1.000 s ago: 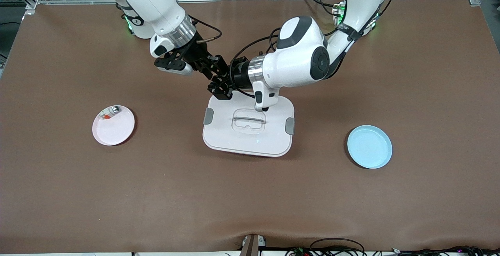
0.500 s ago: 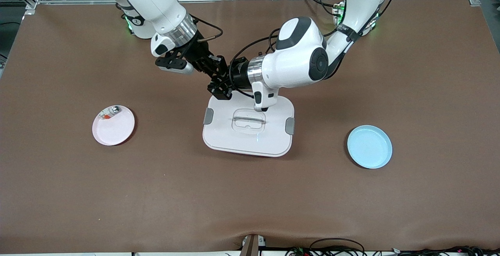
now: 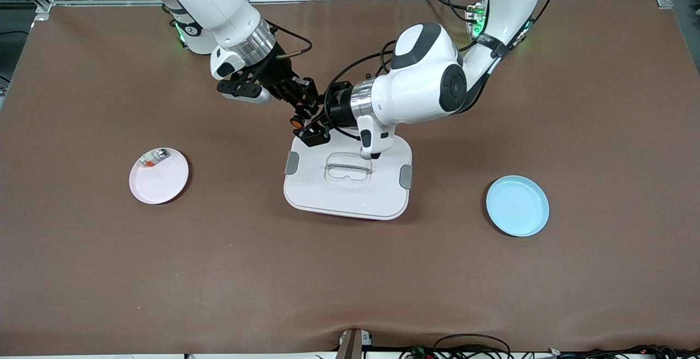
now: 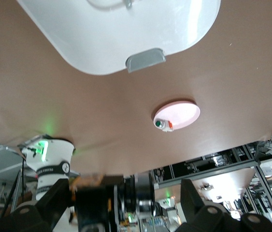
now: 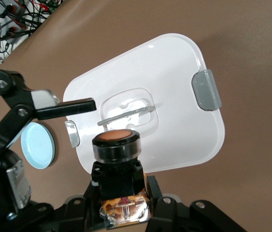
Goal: Transfer orange switch to right arm and place
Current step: 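Carry the switch with the right gripper while the left gripper withdraws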
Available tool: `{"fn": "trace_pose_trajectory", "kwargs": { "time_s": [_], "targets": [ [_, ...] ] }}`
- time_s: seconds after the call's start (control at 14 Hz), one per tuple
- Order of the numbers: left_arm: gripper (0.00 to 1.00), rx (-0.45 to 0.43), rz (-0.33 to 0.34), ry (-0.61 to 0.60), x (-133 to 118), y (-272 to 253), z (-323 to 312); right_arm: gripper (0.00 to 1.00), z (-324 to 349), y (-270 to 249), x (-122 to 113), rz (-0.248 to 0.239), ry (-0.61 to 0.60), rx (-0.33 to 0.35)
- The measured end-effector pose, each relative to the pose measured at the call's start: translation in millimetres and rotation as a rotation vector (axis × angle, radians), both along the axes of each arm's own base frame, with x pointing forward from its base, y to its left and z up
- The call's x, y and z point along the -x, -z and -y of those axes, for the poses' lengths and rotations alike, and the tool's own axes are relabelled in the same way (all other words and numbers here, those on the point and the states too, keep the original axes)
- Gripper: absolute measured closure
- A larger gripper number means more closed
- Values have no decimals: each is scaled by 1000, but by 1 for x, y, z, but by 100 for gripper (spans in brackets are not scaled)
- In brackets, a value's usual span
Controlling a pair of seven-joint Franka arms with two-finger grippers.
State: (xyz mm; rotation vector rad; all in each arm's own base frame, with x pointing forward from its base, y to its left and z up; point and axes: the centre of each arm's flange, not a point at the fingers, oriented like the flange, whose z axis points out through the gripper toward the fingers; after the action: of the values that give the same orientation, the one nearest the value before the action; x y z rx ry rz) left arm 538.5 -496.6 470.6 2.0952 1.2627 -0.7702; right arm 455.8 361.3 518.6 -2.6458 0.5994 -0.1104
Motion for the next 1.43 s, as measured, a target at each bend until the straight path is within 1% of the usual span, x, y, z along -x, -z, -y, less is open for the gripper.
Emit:
{"fn": "trace_pose_trajectory", "kwargs": {
  "time_s": [0.14, 0.29, 0.36, 0.5, 0.64, 0.71, 0.86, 0.93, 1.07, 1.21, 1.29, 1.36, 1.43],
  "targets": [
    [0, -57, 84, -3, -12, -7, -14, 57, 2, -25, 1, -65, -30, 31],
    [0, -115, 147, -31, -37, -15, -48, 57, 7, -60, 2, -113, -58, 54],
    [0, -154, 170, -43, -50, -16, -69, 57, 13, -77, 2, -127, -80, 65],
    [0, -246, 224, -53, -75, -13, -110, 57, 28, -101, 3, -142, -180, 100],
    [0, -356, 309, -12, -90, -8, -138, 57, 50, -113, 0, -149, -322, 136],
    [0, -420, 346, 31, -93, -4, -148, 57, 65, -114, -3, -154, -406, 152],
    [0, -544, 405, 145, -98, 2, -170, 57, 103, -110, -14, -156, -602, 172],
    [0, -582, 418, 200, -101, 1, -184, 57, 125, -107, -20, -156, -689, 175],
    [0, -625, 438, 294, -107, -6, -219, 57, 177, -102, -35, -150, -823, 193],
    [0, -656, 467, 407, -111, -20, -258, 57, 224, -96, -46, -127, -985, 264],
    [0, -667, 481, 461, -112, -28, -276, 57, 242, -91, -51, -116, -1066, 286],
    [0, -677, 489, 502, -113, -36, -294, 57, 262, -86, -55, -104, -1132, 287],
    [0, -684, 492, 532, -112, -44, -311, 57, 284, -79, -61, -81, -1195, 283]
  ]
}}
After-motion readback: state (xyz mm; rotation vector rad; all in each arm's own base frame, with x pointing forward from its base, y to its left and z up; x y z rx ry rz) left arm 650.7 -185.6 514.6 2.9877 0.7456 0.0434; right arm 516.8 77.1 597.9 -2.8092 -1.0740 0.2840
